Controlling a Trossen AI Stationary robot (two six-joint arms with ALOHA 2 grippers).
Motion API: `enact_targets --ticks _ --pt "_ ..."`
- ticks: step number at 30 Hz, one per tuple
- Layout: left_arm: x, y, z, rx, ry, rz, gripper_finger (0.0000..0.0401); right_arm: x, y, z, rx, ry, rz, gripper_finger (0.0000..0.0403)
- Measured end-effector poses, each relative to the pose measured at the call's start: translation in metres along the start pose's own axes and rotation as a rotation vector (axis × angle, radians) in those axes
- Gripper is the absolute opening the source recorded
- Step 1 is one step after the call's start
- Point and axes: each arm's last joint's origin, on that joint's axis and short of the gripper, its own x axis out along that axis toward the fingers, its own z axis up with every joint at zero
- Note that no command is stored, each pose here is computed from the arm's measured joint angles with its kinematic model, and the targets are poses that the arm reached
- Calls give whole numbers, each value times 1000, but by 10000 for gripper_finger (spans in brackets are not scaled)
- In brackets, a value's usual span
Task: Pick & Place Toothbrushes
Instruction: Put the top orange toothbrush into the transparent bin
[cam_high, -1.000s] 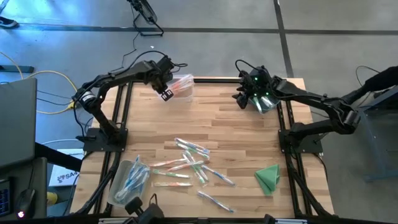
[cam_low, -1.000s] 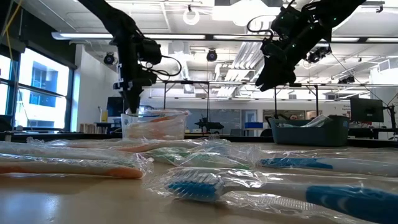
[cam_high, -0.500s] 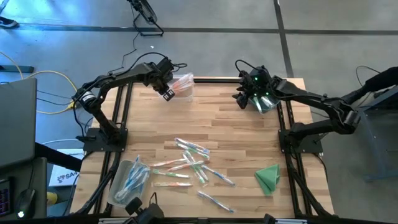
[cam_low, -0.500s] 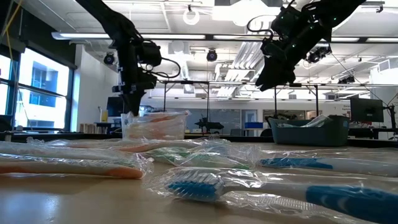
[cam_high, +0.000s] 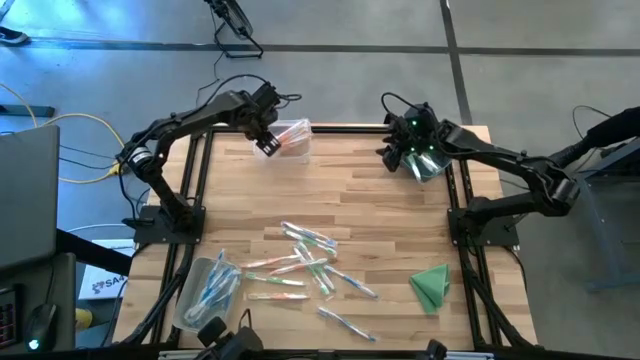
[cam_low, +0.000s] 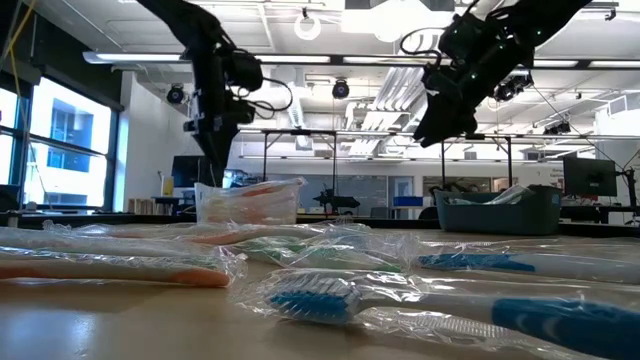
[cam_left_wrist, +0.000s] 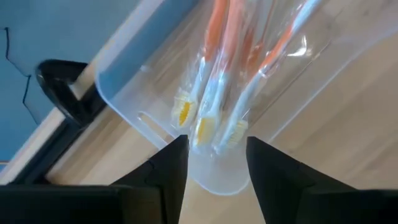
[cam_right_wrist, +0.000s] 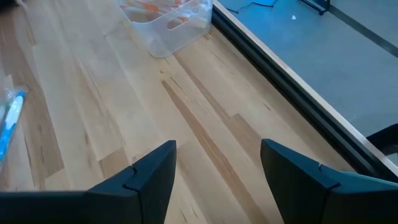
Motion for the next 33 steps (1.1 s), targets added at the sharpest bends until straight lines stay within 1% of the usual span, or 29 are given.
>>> enact_targets --ticks 3,5,8,11,14,16,21,26,30,33 --pt "-11 1 5 -7 -13 -8 159 0 -2 0 2 -1 -6 226" --pt "-16 1 9 -40 -35 -27 159 -1 -4 0 5 -2 -5 226" --pt "-20 0 12 -75 -49 -80 159 -1 -5 0 11 -5 38 226" --pt "-22 -10 12 -60 -51 -127 159 -1 -4 2 6 -28 93 226" --pt "-25 -28 11 3 -54 -153 159 -2 -3 6 -15 -71 129 226" --pt "-27 -43 10 44 -58 -153 159 -2 -3 10 -42 -107 127 226" --pt "-35 -87 3 175 -78 -145 159 -3 -3 18 -62 -196 125 226" --pt "-44 -124 -9 288 -94 -152 159 -3 -3 18 -61 -198 127 226" --pt "-50 -149 -20 339 -99 -165 159 -3 -2 18 -62 -194 152 226" --pt "-56 -166 -30 389 -111 -142 159 -3 -2 18 -63 -194 156 226"
